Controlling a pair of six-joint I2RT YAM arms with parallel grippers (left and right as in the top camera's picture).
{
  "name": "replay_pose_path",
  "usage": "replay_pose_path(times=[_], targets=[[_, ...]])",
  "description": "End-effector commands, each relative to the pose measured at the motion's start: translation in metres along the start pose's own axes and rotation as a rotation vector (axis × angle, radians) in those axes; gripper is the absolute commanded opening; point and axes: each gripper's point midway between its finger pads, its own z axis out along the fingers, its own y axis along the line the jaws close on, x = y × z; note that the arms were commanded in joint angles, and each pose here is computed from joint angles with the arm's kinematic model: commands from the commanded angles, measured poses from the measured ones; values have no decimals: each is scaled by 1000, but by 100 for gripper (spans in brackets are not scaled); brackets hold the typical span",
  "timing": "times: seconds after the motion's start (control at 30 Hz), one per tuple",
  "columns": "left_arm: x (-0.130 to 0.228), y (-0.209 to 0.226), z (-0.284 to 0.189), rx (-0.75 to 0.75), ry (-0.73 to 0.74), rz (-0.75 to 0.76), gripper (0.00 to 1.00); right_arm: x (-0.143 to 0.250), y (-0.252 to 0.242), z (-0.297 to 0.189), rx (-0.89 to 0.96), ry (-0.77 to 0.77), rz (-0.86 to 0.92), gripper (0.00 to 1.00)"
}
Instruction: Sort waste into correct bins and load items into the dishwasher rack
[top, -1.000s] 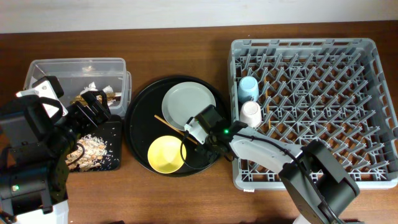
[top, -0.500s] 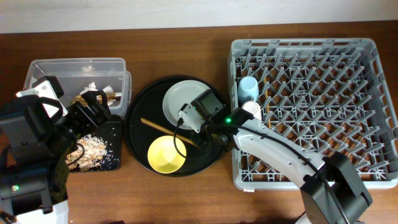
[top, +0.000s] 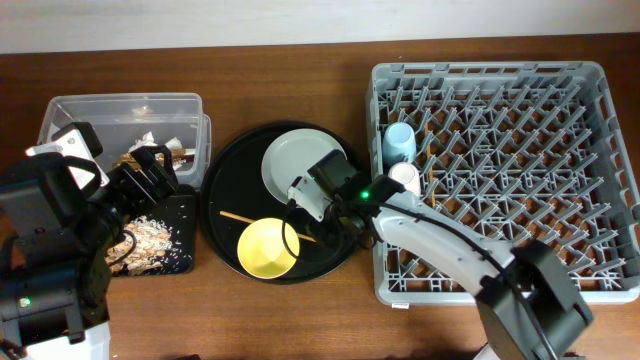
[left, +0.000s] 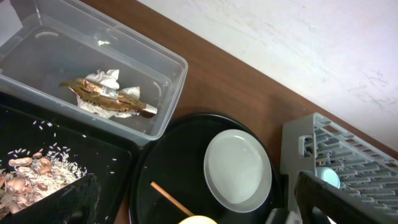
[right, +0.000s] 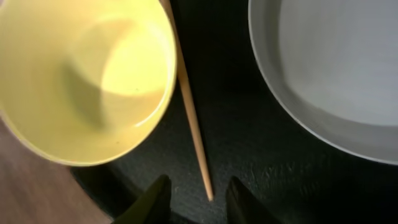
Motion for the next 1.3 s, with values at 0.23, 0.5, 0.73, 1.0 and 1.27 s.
replay_pose_path(times=[0.23,0.5,0.73,1.0,1.27], targets=[[-3,0,-2,-7,-14,21,99,26,5,49,-83,94,-14,11],[-3,1,-2,-7,-14,21,99,30,9,55,-89,114,-22,18],[-3,0,-2,-6,-14,21,99,45,8,71,-101,168,-6,23],[-3,0,-2,-6,-14,21,99,50,0,67,-49,197,-4,8],[-3,0,-2,-7,-14,21,99,24,-3,37,-18,180,-13,4]])
